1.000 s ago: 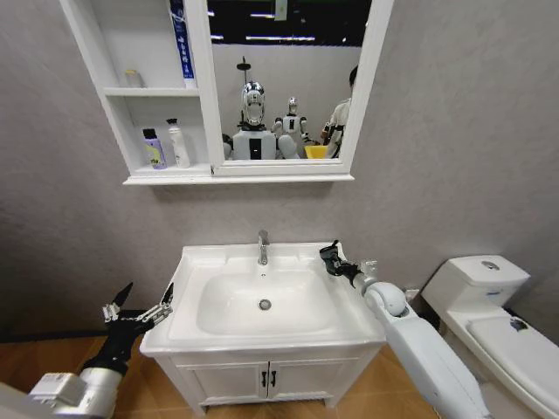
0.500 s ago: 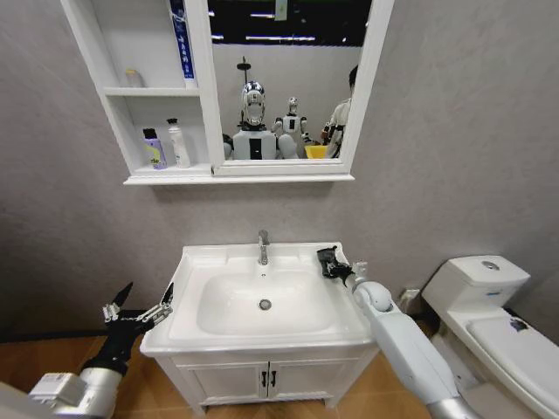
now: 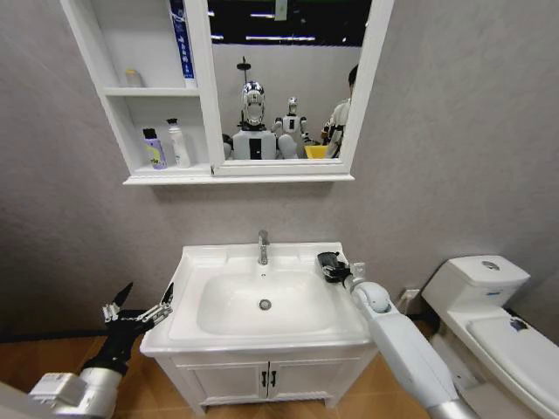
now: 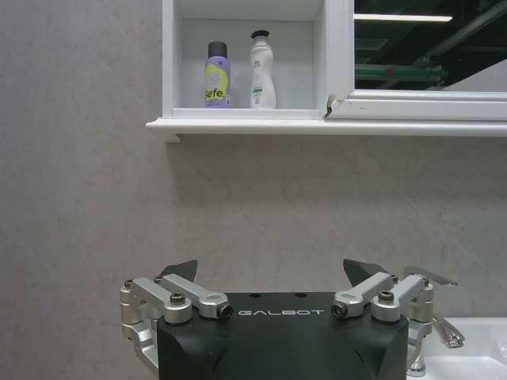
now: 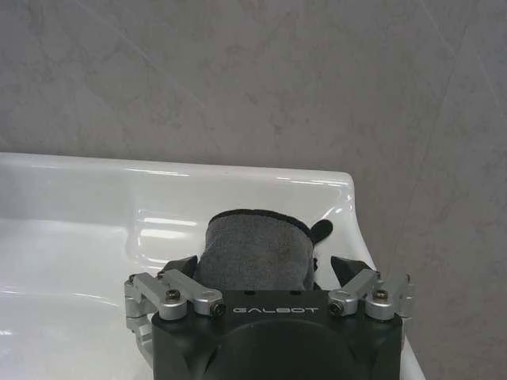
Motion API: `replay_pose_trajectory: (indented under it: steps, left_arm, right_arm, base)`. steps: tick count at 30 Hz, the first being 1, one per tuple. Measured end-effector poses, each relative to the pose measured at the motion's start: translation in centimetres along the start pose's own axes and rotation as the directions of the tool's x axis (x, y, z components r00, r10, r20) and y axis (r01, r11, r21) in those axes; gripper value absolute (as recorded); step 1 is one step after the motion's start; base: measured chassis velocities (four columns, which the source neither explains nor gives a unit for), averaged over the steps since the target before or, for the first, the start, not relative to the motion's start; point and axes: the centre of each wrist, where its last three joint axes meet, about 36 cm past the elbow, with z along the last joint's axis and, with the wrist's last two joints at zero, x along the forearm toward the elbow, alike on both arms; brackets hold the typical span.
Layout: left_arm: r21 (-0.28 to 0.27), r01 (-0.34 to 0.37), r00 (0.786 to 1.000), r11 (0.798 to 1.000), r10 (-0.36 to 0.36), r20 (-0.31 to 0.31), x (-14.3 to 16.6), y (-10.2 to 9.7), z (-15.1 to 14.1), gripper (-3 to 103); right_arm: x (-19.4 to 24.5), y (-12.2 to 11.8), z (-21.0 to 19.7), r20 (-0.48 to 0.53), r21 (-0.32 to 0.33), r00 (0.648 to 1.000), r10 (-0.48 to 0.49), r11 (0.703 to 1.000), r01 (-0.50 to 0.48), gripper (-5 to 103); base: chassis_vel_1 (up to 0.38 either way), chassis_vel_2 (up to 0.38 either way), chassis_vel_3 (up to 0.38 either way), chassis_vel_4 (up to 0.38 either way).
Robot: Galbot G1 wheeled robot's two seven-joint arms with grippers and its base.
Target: Move facial cleanser and shampoo from washbasin to cabinet, then wipe washbasin with towel.
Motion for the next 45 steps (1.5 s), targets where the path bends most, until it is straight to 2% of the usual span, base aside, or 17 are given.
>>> replay_pose_trajectory:
  steps: [4, 14, 19, 22, 23, 27, 29, 30, 33, 37, 40, 43, 45]
  left_arm:
    - [0.0, 0.0, 1.0, 1.0, 0.0, 0.0, 0.0, 0.0, 0.0, 100]
    - [0.0, 0.0, 1.0, 1.0, 0.0, 0.0, 0.0, 0.0, 0.0, 100]
    - [0.0, 0.0, 1.0, 1.0, 0.0, 0.0, 0.0, 0.0, 0.0, 100]
    - [0.0, 0.0, 1.0, 1.0, 0.0, 0.0, 0.0, 0.0, 0.0, 100]
    - [0.0, 0.0, 1.0, 1.0, 0.0, 0.0, 0.0, 0.0, 0.0, 100]
    - [0.0, 0.0, 1.0, 1.0, 0.0, 0.0, 0.0, 0.0, 0.0, 100]
    - [0.0, 0.0, 1.0, 1.0, 0.0, 0.0, 0.0, 0.0, 0.0, 100]
    - [0.0, 0.0, 1.0, 1.0, 0.0, 0.0, 0.0, 0.0, 0.0, 100]
    - [0.0, 0.0, 1.0, 1.0, 0.0, 0.0, 0.0, 0.0, 0.0, 100]
    - [0.0, 0.0, 1.0, 1.0, 0.0, 0.0, 0.0, 0.0, 0.0, 100]
    - [0.0, 0.0, 1.0, 1.0, 0.0, 0.0, 0.0, 0.0, 0.0, 100]
    - [0.0, 0.0, 1.0, 1.0, 0.0, 0.0, 0.0, 0.0, 0.0, 100]
    - [0.0, 0.0, 1.0, 1.0, 0.0, 0.0, 0.0, 0.0, 0.0, 100]
  right_arm:
    - [-0.1, -0.5, -0.3, 0.03, 0.013, 1.0, -0.004, 1.0, 0.004, 100]
    - [1.0, -0.4, -1.4, 0.059, 0.037, 0.998, -0.001, 0.999, -0.001, 100]
    - [3.8, 0.6, -2.8, 0.112, 0.063, 0.993, 0.036, 0.997, -0.043, 100]
    - [7.9, 2.2, -3.5, 0.156, 0.071, 0.984, 0.086, 0.993, -0.098, 100]
    - [7.9, 2.2, -3.5, 0.156, 0.071, 0.984, 0.086, 0.993, -0.098, 100]
    - [12.2, 3.0, -2.2, 0.191, 0.065, 0.969, 0.156, 0.983, -0.171, 100]
    - [16.0, 4.2, -0.5, 0.19, 0.038, 0.964, 0.188, 0.979, -0.199, 100]
    - [16.0, 4.2, -0.5, 0.19, 0.038, 0.964, 0.188, 0.979, -0.199, 100]
    - [21.6, 7.0, 1.1, 0.209, 0.016, 0.953, 0.218, 0.974, -0.227, 100]
    - [24.5, 8.7, 2.1, 0.221, 0.015, 0.949, 0.226, 0.972, -0.235, 100]
    - [29.0, 11.0, 2.5, 0.224, 0.013, 0.944, 0.244, 0.967, -0.253, 100]
    - [31.1, 11.6, 2.1, 0.23, 0.022, 0.937, 0.263, 0.961, -0.275, 100]
    - [31.8, 11.7, 2.5, 0.199, 0.038, 0.939, 0.281, 0.955, -0.294, 100]
  base:
    - [0.0, 0.0, 0.0, 0.0]
    - [0.0, 0.0, 0.0, 0.0]
    - [0.0, 0.0, 0.0, 0.0]
    - [0.0, 0.0, 0.0, 0.0]
    - [0.0, 0.0, 0.0, 0.0]
    - [0.0, 0.0, 0.0, 0.0]
    - [0.0, 0.0, 0.0, 0.0]
    - [0.0, 0.0, 0.0, 0.0]
    - [0.0, 0.0, 0.0, 0.0]
    - [0.0, 0.0, 0.0, 0.0]
    - [0.0, 0.0, 0.0, 0.0]
    - [0.0, 0.0, 0.0, 0.0]
    - [0.0, 0.0, 0.0, 0.0]
